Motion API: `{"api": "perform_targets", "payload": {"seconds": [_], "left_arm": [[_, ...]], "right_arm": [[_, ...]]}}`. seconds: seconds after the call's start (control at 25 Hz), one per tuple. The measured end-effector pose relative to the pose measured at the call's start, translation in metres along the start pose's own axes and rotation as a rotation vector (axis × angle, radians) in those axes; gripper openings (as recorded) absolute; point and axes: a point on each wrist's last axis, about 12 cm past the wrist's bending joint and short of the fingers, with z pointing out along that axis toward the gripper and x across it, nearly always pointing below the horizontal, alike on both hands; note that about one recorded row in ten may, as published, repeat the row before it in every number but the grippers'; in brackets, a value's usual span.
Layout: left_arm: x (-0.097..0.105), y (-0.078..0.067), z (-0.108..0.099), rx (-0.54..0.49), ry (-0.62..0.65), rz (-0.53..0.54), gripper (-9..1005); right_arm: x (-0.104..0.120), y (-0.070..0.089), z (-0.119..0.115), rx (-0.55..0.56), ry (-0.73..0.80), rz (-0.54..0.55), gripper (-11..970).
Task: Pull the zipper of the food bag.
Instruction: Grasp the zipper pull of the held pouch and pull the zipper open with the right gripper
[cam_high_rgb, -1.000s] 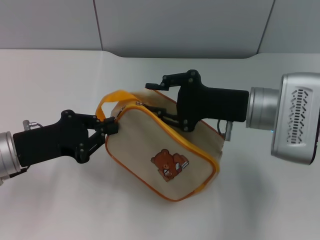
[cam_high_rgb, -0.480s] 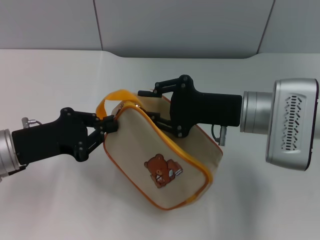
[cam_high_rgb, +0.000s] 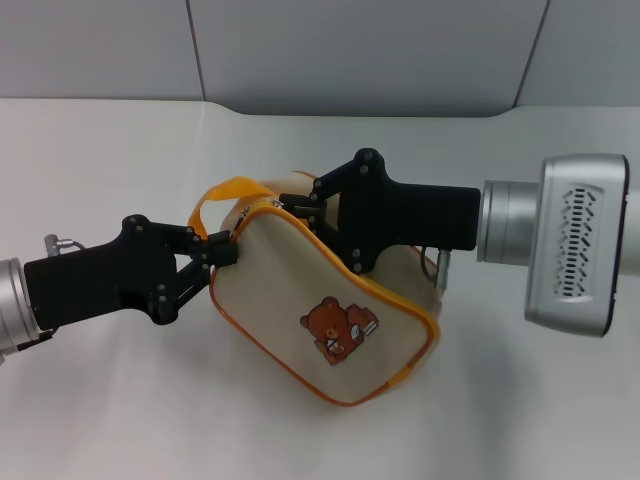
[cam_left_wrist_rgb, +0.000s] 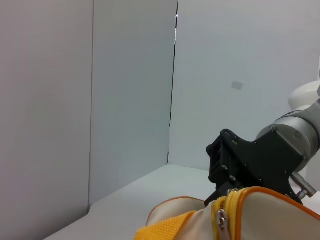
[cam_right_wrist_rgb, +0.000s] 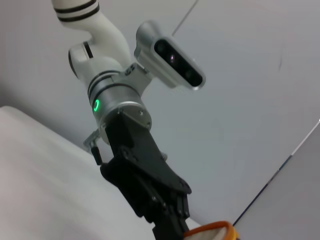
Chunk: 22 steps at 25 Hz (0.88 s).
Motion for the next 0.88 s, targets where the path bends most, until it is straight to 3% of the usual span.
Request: {"api": "perform_targets", "payload": {"seconds": [0.24, 0.4, 0.64, 0.88], "left_arm": [[0.001, 0.0, -0.003, -0.015, -0.006, -0.003, 44], [0.003, 0.001, -0.008, -0.049, -0.02, -0.014, 43], [0.011, 0.0, -0.021, -0.135, -0.034, -0.051, 43], [0.014, 0.001, -0.02, -0.156, -0.027, -0.068, 42]], "right_arm": [[0.002, 0.001, 0.003, -0.014, 0.021, -0.002, -1], [0.004, 0.007, -0.006, -0.002, 0.021, 0.017, -1], [0.01, 0.04, -0.052, -0.025, 0.075, 0.083, -2], [0.008, 0.066, -0.085, -0.018, 0.102, 0.161, -1]]}}
